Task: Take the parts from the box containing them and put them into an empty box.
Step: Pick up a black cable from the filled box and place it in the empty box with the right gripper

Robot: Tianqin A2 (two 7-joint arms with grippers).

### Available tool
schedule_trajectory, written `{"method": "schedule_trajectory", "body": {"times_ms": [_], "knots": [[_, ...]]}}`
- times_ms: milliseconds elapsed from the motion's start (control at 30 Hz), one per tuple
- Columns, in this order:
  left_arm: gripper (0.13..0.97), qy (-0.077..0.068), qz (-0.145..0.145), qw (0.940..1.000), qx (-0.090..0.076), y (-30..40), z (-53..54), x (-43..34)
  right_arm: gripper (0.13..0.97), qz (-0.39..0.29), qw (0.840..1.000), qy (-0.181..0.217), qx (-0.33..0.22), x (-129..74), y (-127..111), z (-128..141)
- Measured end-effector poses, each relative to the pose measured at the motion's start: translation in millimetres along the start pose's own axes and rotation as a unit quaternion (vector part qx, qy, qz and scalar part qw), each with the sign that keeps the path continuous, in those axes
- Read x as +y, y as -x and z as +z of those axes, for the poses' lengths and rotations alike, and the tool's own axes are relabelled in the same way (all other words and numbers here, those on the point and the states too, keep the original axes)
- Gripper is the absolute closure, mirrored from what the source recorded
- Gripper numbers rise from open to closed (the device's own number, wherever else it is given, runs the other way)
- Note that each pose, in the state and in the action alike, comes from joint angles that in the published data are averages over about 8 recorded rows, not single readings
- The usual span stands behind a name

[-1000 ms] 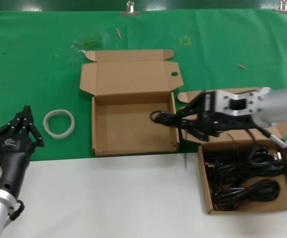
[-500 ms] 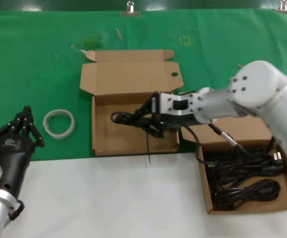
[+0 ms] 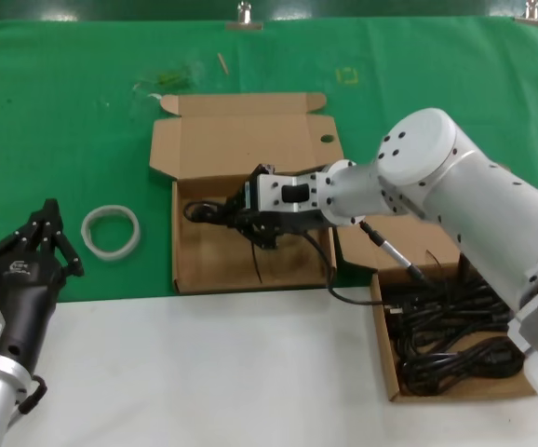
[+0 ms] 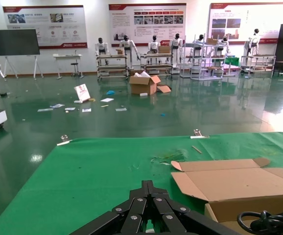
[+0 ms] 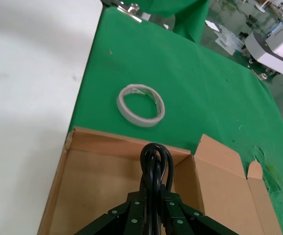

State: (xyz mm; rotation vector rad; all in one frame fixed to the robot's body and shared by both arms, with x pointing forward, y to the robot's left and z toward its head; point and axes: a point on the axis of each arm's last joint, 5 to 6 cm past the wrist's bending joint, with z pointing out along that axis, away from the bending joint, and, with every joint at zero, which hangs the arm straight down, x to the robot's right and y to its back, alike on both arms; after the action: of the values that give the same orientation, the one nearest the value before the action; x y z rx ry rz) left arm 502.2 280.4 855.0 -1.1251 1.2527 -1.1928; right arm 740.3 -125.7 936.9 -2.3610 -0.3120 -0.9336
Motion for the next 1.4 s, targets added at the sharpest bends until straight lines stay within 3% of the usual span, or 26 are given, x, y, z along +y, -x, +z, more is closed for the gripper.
{"method": "schedule_trajectory", "body": {"times_ms": [433,1033,1400], "knots": [[0.957,0.000,0.000,1.0000,0.000,0.0,0.0,0.0,0.922,-0.021,0.999,0.025,0.013,5,6,6],[0.957,0.000,0.000,1.0000,0.000,0.0,0.0,0.0,0.922,-0.047,0.999,0.024,0.009,6,22,15],[0.957,0.000,0.000,1.0000,0.000,0.0,0.0,0.0,0.877,-0.051,0.998,0.019,0.010,2,23,17]]}}
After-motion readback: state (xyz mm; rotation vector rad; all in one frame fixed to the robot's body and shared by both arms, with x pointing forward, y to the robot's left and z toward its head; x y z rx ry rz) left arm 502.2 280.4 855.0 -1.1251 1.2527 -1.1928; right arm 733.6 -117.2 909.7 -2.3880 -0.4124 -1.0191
